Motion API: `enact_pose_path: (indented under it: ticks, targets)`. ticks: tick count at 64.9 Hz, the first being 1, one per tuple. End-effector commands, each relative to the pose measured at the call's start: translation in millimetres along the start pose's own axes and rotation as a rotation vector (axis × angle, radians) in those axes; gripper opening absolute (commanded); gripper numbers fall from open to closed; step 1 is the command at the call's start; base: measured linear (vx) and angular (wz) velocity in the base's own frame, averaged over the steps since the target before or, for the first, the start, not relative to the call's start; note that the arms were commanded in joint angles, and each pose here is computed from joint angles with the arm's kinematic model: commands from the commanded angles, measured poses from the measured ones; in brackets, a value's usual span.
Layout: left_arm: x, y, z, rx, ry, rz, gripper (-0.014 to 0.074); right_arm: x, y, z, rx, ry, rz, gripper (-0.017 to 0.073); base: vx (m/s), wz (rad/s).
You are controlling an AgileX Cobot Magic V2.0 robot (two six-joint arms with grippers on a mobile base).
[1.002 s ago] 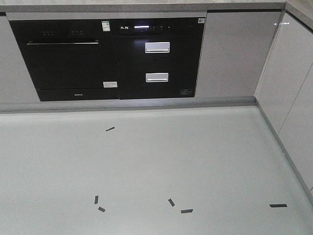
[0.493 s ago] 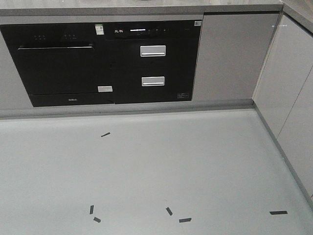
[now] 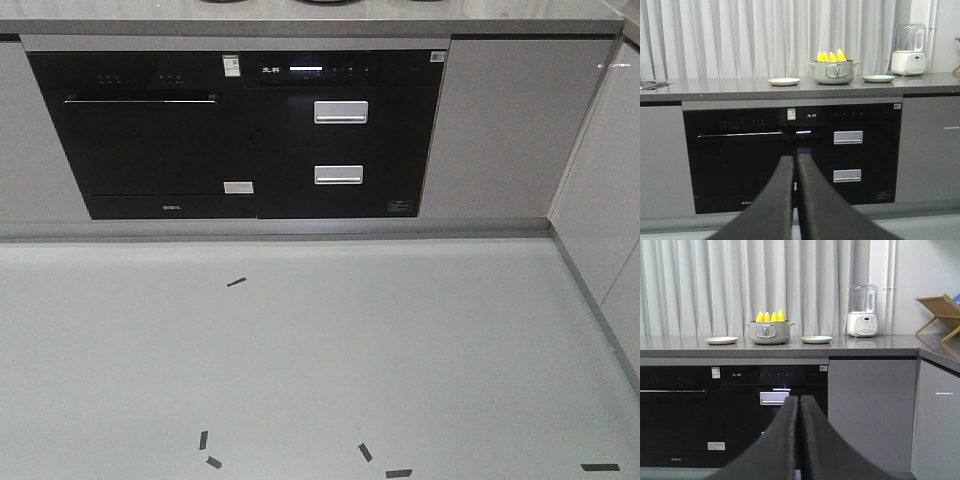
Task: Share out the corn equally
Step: 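Drive the base toward the counter with the steamer pot and plates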
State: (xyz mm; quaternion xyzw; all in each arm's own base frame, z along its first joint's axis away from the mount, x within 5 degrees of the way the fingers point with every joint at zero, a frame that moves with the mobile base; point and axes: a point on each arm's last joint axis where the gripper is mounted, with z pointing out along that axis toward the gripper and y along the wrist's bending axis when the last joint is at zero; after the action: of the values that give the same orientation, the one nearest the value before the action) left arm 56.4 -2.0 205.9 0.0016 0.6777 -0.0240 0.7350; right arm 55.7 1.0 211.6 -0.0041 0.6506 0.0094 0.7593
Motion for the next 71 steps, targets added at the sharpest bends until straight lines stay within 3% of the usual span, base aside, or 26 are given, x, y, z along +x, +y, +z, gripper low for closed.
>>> enact_pose_path:
  ticks: [1, 71]
  targets:
    - [-2.8, -0.1, -1.2, 0.002, -0.077, -0.01, -0.0006, -3.5, -0.3, 0.6, 0.006, -0.058, -0.006, -0.001, 0.11, 0.08]
    - [-2.8, -0.1, -1.2, 0.002, -0.077, -0.01, -0.0006, -3.5, -0.3, 0.6, 0.006, -0.058, -0.006, -0.001, 0.15, 0.02]
